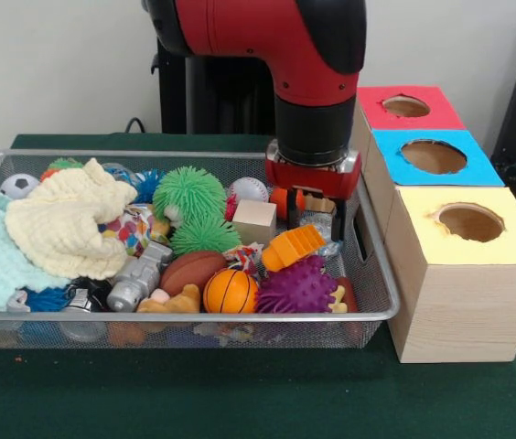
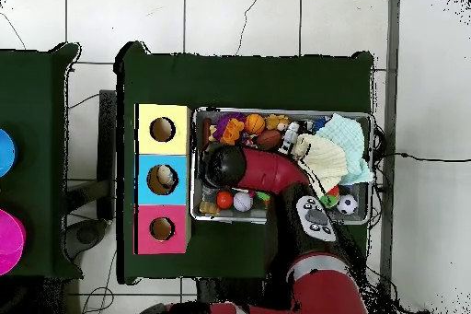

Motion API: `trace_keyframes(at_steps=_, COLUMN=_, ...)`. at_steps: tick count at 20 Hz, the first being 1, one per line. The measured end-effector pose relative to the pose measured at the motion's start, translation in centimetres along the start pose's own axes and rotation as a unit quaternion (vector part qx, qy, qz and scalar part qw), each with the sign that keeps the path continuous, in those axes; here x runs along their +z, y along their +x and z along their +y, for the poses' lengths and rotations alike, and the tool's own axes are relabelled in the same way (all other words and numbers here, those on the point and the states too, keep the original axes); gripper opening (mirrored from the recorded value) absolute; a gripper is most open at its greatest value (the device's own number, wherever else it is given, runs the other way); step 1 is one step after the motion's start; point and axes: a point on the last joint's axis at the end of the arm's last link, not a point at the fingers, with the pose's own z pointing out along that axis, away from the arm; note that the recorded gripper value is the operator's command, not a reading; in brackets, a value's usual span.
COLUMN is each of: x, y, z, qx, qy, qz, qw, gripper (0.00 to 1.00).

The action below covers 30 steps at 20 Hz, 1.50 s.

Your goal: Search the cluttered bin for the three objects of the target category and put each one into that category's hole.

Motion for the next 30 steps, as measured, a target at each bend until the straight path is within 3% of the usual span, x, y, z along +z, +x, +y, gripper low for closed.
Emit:
trace_keyframes(at_steps=15, x=5.7, y=3.2, z=-1.1, qx=0.005, qy=0.008, qz=0.047, qw=0.9989, gripper=1.00)
trace_keyframes(at_steps=22, x=5.8, y=2.0, z=-2.4, qx=0.021, qy=0.007, qz=0.071, qw=0.9972, gripper=1.00)
trace_keyframes(at_steps=30, x=6.7, y=-0.6, z=-4.2, qx=0.048, qy=-0.012, qz=0.104, qw=0.9934, gripper=1.00)
